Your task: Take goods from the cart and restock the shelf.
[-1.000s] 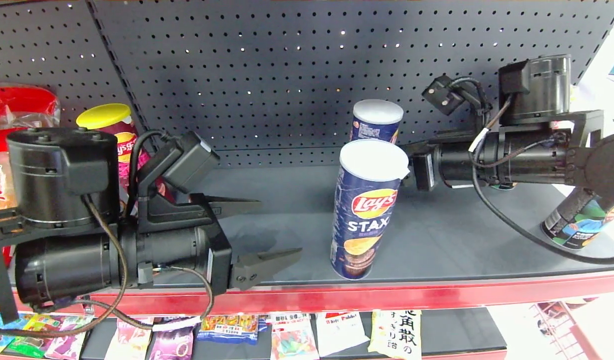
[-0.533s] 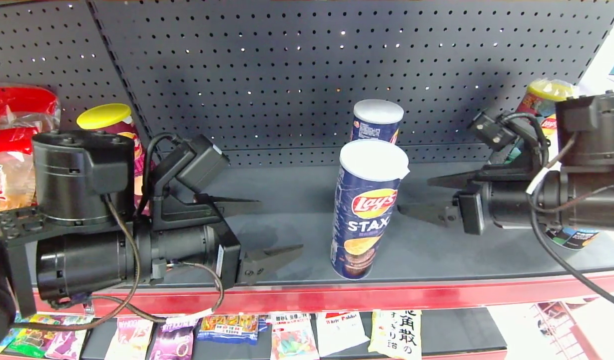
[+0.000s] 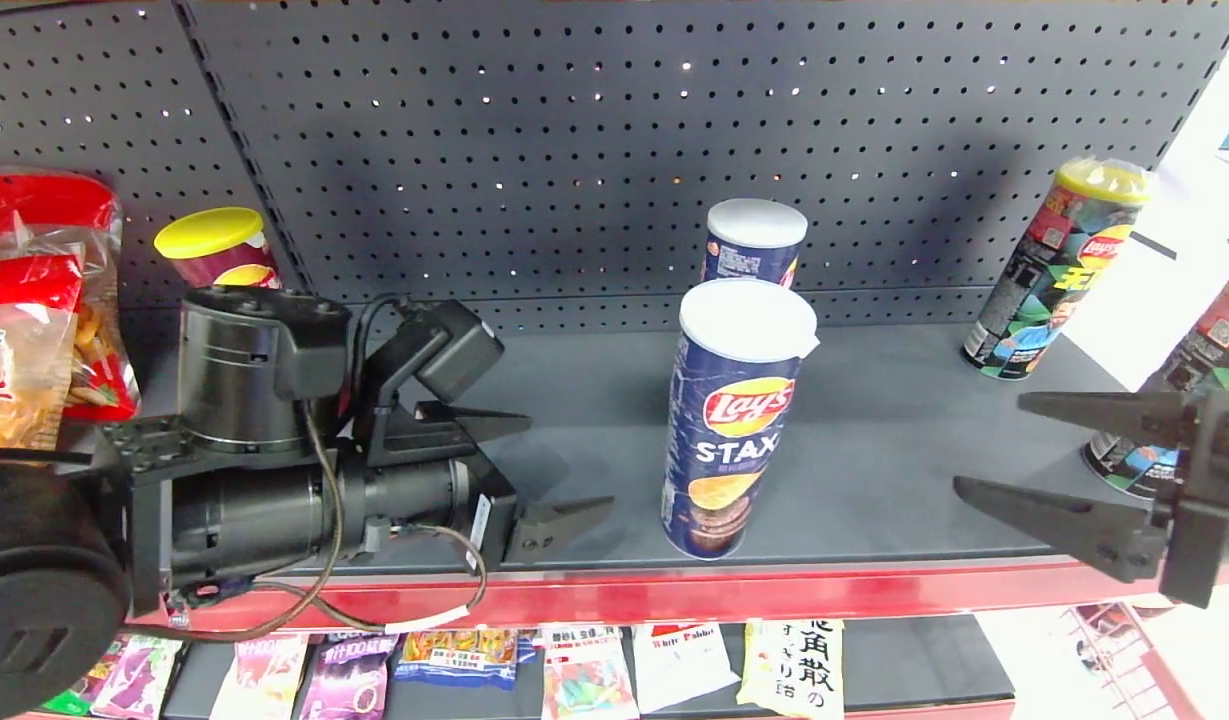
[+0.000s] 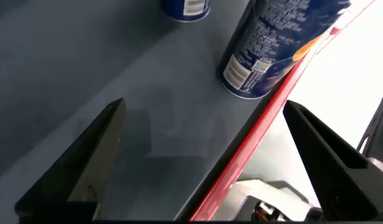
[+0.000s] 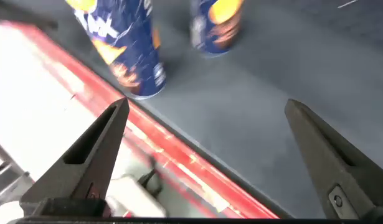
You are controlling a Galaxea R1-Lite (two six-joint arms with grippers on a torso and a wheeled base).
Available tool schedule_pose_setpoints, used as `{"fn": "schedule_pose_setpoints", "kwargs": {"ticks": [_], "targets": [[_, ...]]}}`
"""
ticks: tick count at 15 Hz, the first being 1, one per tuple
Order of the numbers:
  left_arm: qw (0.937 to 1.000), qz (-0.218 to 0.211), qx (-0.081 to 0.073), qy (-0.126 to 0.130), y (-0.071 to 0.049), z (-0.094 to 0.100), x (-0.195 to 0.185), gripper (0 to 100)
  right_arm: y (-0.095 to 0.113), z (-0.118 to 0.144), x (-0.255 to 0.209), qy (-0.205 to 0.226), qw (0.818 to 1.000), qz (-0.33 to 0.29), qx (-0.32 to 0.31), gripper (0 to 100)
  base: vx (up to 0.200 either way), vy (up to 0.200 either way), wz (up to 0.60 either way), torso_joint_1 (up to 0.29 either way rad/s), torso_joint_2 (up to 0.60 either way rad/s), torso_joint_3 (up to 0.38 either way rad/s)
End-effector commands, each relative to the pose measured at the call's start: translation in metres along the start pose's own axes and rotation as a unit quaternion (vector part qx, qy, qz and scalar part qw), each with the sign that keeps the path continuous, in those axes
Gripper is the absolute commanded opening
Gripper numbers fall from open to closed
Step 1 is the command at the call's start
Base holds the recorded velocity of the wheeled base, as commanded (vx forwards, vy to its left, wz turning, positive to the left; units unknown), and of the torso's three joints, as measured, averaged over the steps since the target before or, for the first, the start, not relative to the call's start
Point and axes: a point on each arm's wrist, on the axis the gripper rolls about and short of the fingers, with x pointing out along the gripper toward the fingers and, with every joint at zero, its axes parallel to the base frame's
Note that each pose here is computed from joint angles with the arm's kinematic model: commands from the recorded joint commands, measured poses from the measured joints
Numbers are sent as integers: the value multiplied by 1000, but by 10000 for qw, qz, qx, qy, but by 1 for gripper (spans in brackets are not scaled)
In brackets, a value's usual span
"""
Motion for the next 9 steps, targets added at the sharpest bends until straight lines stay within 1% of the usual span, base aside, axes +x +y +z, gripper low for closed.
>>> {"fn": "schedule_pose_setpoints", "kwargs": {"ticks": [1, 3, 7, 9], "targets": [[9998, -21, -33, 216, 3, -8, 14, 100, 6, 5, -28, -464, 9987, -190, -94, 100, 0, 0, 0, 0, 0, 0], [9995, -31, 26, 303, 4, -11, 20, 100, 2, 4, -29, -451, 9984, -335, 24, 100, 0, 0, 0, 0, 0, 0], [9992, -31, 0, 392, 7, -13, 29, 100, 1, 7, -27, -459, 9984, -336, 30, 100, 0, 0, 0, 0, 0, 0], [9993, -85, 32, 372, 4, -11, 33, 100, 1, 7, -28, -473, 9983, -345, 28, 100, 0, 0, 0, 0, 0, 0]]}}
